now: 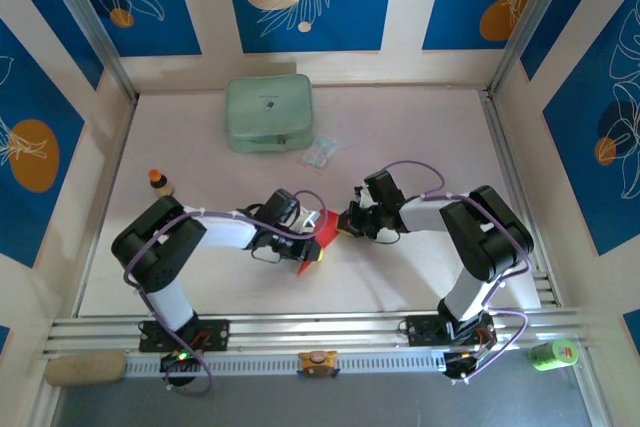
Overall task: Fold a paper plane with a square sheet of paper (pick it up from the middle)
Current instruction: Fold the wing for the fifth time at the center of the table.
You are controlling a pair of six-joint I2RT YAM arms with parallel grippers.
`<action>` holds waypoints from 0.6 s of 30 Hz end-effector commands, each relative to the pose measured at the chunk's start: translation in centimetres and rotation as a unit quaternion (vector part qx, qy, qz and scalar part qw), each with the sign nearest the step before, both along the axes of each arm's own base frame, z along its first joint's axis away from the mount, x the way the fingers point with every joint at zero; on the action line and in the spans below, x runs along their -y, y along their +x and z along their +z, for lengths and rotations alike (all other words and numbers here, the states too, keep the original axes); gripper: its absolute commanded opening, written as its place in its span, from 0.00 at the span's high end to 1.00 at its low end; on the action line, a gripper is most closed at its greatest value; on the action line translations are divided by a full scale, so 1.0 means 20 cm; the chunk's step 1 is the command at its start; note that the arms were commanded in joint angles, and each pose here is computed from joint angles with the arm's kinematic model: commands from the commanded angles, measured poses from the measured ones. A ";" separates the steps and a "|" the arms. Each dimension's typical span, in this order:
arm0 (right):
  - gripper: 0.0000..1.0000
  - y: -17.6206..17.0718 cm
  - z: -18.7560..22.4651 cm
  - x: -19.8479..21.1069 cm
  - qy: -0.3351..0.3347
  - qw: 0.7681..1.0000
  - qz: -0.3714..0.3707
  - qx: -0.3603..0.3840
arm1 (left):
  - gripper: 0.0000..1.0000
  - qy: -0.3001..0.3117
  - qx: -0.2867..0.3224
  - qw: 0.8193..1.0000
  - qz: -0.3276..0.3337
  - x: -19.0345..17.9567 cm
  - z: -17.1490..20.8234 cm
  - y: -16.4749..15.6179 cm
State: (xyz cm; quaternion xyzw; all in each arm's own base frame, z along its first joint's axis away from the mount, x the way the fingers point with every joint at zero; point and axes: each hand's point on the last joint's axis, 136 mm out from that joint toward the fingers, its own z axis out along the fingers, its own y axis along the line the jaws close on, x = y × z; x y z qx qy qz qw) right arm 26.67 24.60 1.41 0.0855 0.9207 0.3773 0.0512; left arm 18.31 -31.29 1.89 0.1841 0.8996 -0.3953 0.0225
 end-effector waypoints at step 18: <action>0.97 -0.05 -0.07 0.07 -0.020 0.999 -0.011 -0.022 | 1.00 -0.033 0.016 0.999 0.015 -0.07 0.16 -0.02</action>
